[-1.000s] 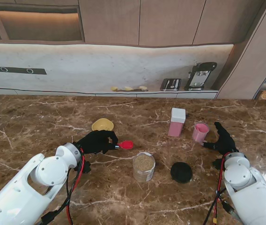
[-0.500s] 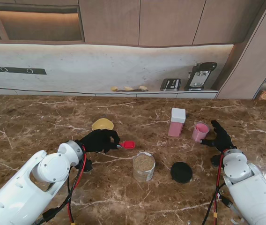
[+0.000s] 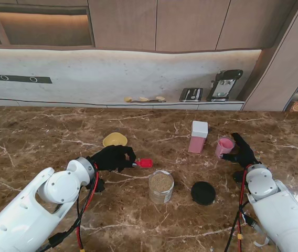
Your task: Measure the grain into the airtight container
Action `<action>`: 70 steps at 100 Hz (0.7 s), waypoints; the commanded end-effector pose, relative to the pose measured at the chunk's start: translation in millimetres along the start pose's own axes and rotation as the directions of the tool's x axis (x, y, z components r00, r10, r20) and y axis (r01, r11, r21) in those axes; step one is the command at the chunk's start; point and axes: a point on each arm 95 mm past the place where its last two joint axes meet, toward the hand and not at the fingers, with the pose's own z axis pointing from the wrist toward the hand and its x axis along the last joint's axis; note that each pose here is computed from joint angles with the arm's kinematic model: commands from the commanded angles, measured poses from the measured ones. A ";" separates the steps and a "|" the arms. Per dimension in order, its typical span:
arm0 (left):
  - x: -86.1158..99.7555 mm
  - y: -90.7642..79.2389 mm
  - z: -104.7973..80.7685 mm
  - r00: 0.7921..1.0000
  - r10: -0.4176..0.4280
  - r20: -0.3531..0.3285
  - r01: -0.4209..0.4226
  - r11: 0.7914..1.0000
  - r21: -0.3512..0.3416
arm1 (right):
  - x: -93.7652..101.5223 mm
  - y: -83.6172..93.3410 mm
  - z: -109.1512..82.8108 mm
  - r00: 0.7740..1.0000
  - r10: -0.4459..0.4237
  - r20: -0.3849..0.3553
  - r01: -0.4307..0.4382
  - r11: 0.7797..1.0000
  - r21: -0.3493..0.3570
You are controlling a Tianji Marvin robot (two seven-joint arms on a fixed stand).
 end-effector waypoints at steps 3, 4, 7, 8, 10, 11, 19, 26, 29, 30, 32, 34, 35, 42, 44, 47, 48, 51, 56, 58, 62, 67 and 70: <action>-1.2 3.1 0.9 1.000 -0.005 0.006 0.005 1.000 -0.005 | -8.5 -25.0 -3.4 0.998 0.041 0.036 -0.043 0.998 0.055; -1.2 3.1 0.9 1.000 -0.005 0.006 0.005 1.000 -0.005 | -8.7 -25.5 -3.2 0.998 0.045 0.037 -0.047 0.997 0.056; -1.2 3.4 0.9 1.000 -0.005 0.006 0.005 1.000 -0.005 | -9.4 -27.0 -2.7 0.998 0.053 0.040 -0.055 0.997 0.059; -1.2 3.4 0.9 1.000 -0.005 0.006 0.005 1.000 -0.005 | -9.7 -27.4 -2.6 0.998 0.055 0.040 -0.058 0.997 0.059; -1.1 3.5 0.9 1.000 -0.005 0.006 0.005 1.000 -0.006 | -10.1 -28.4 -2.2 0.997 0.062 0.041 -0.065 0.996 0.061; -1.1 3.6 0.8 1.000 -0.005 0.006 0.005 1.000 -0.006 | -10.2 -28.8 -2.1 0.997 0.066 0.042 -0.069 0.996 0.062; -1.1 3.5 0.2 1.000 -0.003 0.008 0.003 1.000 -0.009 | -11.6 -32.3 -1.0 0.994 0.099 0.048 -0.102 0.992 0.068; -1.3 3.2 -0.5 1.000 0.001 0.010 -0.001 1.000 -0.010 | -12.8 -34.7 -0.6 0.991 0.119 0.054 -0.123 0.989 0.084; -1.4 2.9 -0.7 1.000 0.002 0.011 -0.002 1.000 -0.009 | -13.3 -35.8 -0.4 0.991 0.123 0.056 -0.128 0.988 0.089; -1.4 2.8 -0.8 1.000 0.003 0.012 -0.002 1.000 -0.009 | -13.4 -36.1 -0.3 0.991 0.125 0.057 -0.129 0.987 0.091; -1.4 2.7 -1.0 1.000 0.003 0.012 -0.003 1.000 -0.009 | -13.9 -36.8 -0.2 0.990 0.125 0.060 -0.130 0.987 0.094; -1.4 2.5 -1.1 1.000 0.003 0.013 -0.002 1.000 -0.008 | -14.4 -37.7 -0.1 0.990 0.126 0.062 -0.131 0.987 0.095; -1.5 2.4 -1.2 1.000 0.003 0.013 -0.002 1.000 -0.008 | -14.6 -38.1 0.0 0.990 0.126 0.063 -0.132 0.987 0.095; -1.5 2.0 -1.5 1.000 0.004 0.015 -0.004 1.000 -0.006 | -15.4 -40.6 0.4 0.989 0.134 0.067 -0.141 0.985 0.104; -1.5 1.9 -1.6 1.000 0.005 0.015 -0.005 1.000 -0.006 | -15.8 -41.4 0.5 0.989 0.134 0.069 -0.141 0.984 0.108; -1.5 1.8 -1.7 1.000 0.006 0.016 -0.006 1.000 -0.006 | -16.5 -42.5 0.6 0.988 0.133 0.073 -0.141 0.984 0.113; -1.5 1.7 -1.7 1.000 0.007 0.016 -0.007 1.000 -0.007 | -16.5 -42.8 0.6 0.988 0.133 0.073 -0.141 0.983 0.114; -1.5 1.6 -1.8 1.000 0.009 0.016 -0.009 1.000 -0.007 | -16.7 -44.0 0.6 0.988 0.136 0.076 -0.145 0.982 0.120; -1.5 1.4 -1.8 1.000 0.011 0.015 -0.011 1.000 -0.008 | -17.5 -46.1 0.1 0.987 0.138 0.081 -0.148 0.980 0.131; -1.4 1.3 -1.8 1.000 0.011 0.015 -0.011 1.000 -0.008 | -18.0 -47.0 -0.1 0.987 0.136 0.083 -0.147 0.980 0.135; -1.5 1.2 -1.9 1.000 0.011 0.015 -0.011 1.000 -0.007 | -18.9 -48.9 -0.5 0.987 0.135 0.086 -0.146 0.979 0.141; -1.6 1.0 -2.1 1.000 0.012 0.016 -0.012 1.000 -0.006 | -19.4 -51.4 -1.1 0.986 0.142 0.090 -0.154 0.977 0.149; -1.7 1.0 -2.2 1.000 0.011 0.016 -0.011 1.000 -0.005 | -19.9 -53.0 -1.6 0.985 0.147 0.094 -0.160 0.976 0.151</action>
